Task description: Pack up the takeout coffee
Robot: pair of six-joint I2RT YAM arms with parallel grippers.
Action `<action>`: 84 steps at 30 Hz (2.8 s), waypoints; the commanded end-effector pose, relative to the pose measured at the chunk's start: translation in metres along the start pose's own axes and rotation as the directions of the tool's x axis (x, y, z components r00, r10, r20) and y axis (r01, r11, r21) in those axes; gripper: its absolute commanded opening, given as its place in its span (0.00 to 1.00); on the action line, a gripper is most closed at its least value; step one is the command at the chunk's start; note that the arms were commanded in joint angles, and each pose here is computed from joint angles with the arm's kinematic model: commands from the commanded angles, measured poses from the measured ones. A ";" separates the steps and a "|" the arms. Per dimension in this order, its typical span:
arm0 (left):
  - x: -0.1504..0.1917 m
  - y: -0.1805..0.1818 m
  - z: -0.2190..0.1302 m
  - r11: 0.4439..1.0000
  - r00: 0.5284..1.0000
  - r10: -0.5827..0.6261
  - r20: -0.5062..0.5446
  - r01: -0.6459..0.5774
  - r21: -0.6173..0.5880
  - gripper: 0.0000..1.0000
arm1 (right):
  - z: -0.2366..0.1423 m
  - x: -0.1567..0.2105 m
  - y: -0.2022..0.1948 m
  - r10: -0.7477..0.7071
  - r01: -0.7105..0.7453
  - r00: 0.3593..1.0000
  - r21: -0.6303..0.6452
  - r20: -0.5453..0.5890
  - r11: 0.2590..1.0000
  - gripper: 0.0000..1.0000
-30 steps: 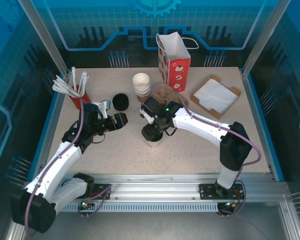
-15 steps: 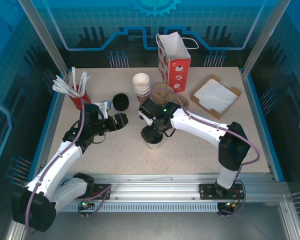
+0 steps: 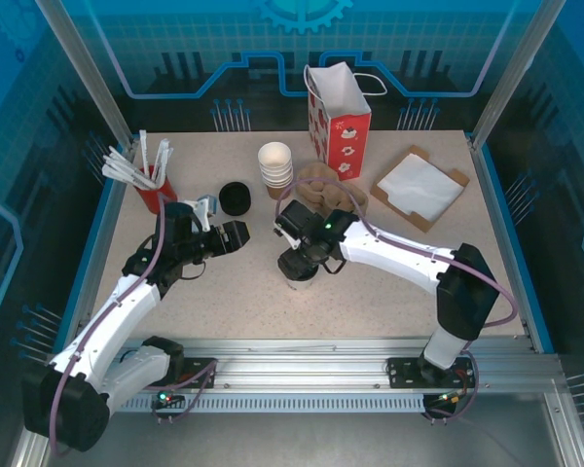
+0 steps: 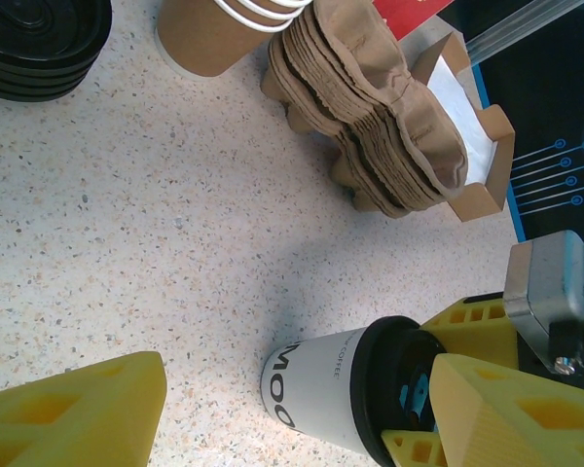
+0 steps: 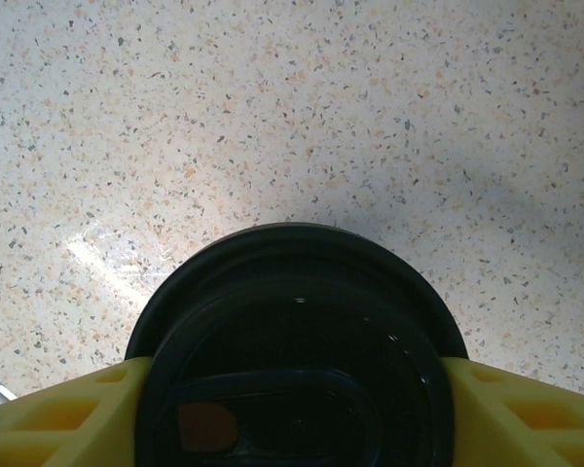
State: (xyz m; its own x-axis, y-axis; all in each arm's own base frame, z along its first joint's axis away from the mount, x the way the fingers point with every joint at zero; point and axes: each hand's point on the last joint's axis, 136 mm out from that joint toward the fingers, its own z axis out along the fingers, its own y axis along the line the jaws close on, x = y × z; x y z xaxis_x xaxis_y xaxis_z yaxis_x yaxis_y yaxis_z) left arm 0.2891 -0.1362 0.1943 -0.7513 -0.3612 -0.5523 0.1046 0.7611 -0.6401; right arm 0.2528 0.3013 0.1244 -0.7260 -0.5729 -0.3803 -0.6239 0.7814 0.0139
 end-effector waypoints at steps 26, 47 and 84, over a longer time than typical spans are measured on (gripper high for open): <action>0.012 0.007 0.009 1.000 0.999 -0.013 -0.033 0.013 0.015 0.73 | -0.008 0.003 0.017 -0.089 0.090 0.996 0.024 -0.011 0.996 0.83; 0.033 -0.013 0.018 0.992 0.992 0.041 -0.118 -0.026 0.123 0.75 | -0.054 0.009 0.006 0.017 -0.002 0.996 -0.159 0.092 0.987 0.85; 0.119 0.005 0.089 0.992 0.902 0.121 -0.414 -0.098 0.078 0.49 | 0.028 0.066 -0.032 0.243 -0.248 0.968 -0.317 -0.056 0.915 0.59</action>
State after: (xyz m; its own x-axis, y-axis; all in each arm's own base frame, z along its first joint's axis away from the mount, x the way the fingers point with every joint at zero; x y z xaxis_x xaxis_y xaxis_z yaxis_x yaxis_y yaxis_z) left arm 0.2729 -0.2399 0.1157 -0.9076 -0.0205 -0.4194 0.2974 0.6737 -0.6765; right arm 0.2421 0.2717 0.1176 -0.8232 -0.3685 -0.4318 -0.5523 0.6958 0.4591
